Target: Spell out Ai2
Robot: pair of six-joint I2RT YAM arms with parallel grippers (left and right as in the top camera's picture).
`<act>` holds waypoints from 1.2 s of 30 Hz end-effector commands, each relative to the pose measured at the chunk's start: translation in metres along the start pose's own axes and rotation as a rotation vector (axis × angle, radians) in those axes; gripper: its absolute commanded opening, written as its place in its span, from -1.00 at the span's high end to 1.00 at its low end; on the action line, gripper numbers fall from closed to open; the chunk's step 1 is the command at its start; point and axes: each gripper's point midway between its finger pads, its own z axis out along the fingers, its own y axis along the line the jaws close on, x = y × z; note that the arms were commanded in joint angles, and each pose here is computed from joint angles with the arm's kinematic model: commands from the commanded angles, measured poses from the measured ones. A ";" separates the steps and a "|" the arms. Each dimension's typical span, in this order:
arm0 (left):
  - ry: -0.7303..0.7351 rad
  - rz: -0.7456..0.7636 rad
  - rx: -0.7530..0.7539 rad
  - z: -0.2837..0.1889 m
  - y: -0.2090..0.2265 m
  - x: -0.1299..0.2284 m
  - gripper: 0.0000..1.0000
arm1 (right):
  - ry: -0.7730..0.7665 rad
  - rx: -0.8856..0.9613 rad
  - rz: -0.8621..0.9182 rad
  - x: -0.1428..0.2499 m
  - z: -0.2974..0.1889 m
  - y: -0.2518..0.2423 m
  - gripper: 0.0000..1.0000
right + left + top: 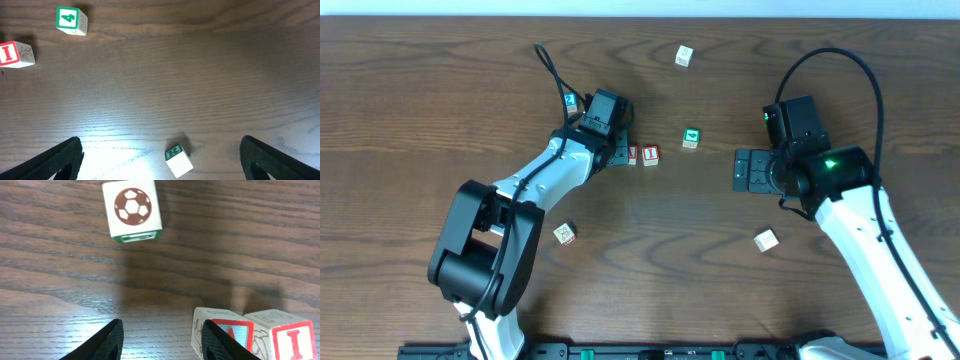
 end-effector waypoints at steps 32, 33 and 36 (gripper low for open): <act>0.020 -0.020 0.035 0.005 -0.005 0.004 0.07 | 0.004 0.014 0.013 0.001 0.002 -0.003 -0.99; 0.021 -0.020 0.039 0.005 -0.006 0.004 0.07 | 0.004 0.014 0.013 0.001 0.002 -0.003 -0.98; 0.026 -0.018 0.056 0.004 -0.009 0.004 0.07 | 0.002 0.013 0.013 0.000 0.002 -0.003 -0.98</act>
